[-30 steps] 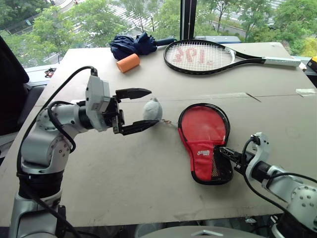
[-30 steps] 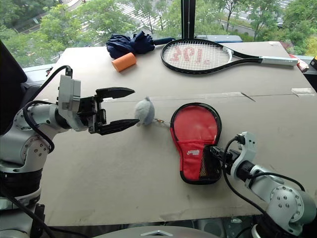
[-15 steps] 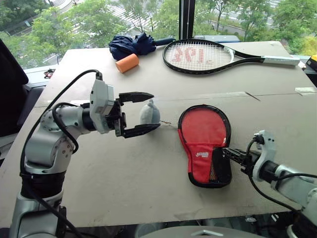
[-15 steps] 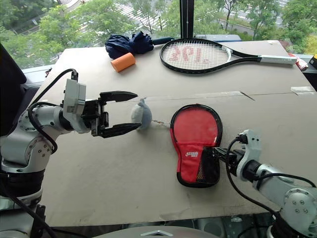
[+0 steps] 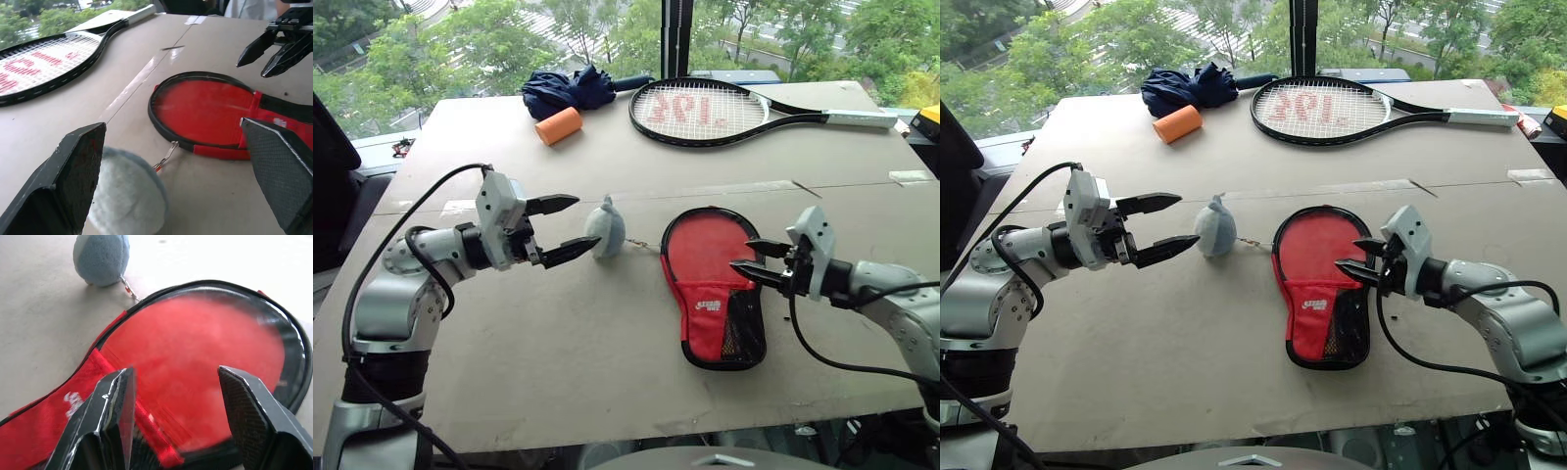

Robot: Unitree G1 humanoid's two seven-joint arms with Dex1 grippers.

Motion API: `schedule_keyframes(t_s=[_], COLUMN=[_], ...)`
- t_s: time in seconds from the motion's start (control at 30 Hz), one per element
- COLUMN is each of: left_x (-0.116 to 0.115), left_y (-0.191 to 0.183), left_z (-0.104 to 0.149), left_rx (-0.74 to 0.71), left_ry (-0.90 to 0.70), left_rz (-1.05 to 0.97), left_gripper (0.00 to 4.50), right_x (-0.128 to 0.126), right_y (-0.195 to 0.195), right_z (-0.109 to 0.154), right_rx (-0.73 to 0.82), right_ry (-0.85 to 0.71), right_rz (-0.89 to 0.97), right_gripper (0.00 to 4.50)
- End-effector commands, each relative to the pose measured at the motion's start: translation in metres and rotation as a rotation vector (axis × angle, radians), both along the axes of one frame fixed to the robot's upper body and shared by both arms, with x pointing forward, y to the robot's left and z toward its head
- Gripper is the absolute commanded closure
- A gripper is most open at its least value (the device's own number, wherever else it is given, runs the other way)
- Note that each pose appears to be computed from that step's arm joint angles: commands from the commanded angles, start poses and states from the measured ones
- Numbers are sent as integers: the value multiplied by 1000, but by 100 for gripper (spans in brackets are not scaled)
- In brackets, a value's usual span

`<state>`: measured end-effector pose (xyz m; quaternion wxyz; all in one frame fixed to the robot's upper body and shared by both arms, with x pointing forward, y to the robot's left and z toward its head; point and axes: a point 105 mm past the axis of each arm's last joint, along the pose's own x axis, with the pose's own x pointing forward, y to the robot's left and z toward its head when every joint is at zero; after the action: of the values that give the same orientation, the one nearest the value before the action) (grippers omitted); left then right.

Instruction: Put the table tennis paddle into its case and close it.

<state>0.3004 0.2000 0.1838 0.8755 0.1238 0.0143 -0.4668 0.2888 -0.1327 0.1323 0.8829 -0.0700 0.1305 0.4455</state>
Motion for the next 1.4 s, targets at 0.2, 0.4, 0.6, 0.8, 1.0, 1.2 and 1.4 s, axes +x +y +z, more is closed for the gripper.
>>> schedule_keyframes(t_s=[0.2, 0.4, 0.6, 0.8, 1.0, 1.2, 1.4], left_x=[25, 51, 69, 71, 82, 128, 159], left_y=[3, -4, -10, -22, -23, -37, -93], left_z=[-10, -29, -49, -50, -33, -11, 3], left_rx=[126, 208, 248, 247, 236, 353, 443], left_ry=[-8, 58, 160, 165, 86, -80, -223], left_rz=[-55, -64, -78, -167, -175, 24, 146], left_gripper=[0, 0, 0, 132, 406, 444, 444], right_x=[8, 10, 10, 3, 0, -4, -7], right_y=[6, 3, 7, 10, 12, 12, 19], right_z=[-56, -66, -63, -68, -74, -84, -86], right_rx=[-168, -197, -173, -181, -207, -243, -242], right_ry=[55, 62, 57, 71, 72, 89, 90], right_rz=[98, 72, 52, 64, 67, 94, 110], right_gripper=[186, 186, 186, 176, 176, 176, 176])
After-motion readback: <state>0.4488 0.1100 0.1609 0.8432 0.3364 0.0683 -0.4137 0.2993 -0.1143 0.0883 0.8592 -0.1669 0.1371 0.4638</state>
